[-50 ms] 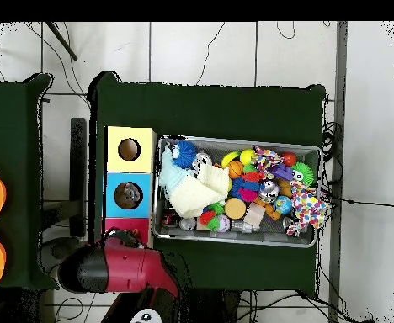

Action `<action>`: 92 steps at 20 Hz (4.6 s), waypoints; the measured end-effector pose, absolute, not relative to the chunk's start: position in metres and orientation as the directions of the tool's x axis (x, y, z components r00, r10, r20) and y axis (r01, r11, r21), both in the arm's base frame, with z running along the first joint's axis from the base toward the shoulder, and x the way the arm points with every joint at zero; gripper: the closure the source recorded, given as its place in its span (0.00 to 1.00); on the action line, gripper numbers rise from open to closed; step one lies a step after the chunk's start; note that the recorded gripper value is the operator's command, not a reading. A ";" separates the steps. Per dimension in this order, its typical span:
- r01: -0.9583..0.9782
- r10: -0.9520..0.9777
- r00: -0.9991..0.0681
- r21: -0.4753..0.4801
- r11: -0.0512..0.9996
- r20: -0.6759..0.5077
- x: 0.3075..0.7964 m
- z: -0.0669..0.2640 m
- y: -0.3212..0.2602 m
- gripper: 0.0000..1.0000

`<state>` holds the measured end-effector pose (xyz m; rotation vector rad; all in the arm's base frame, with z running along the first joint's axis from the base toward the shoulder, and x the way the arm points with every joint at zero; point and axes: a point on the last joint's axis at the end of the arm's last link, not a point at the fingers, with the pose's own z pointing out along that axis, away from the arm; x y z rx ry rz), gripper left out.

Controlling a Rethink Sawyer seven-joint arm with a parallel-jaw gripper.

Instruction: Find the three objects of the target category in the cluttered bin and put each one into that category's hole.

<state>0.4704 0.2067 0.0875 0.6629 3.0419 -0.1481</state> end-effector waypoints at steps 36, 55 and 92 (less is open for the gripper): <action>0.435 0.436 -0.900 -0.063 0.898 -0.009 0.479 0.087 0.205 0.00; 0.468 0.468 -0.884 -0.072 0.881 -0.018 0.477 0.088 0.208 0.00; 0.474 0.470 -0.881 -0.078 0.877 -0.060 0.493 0.101 0.206 0.00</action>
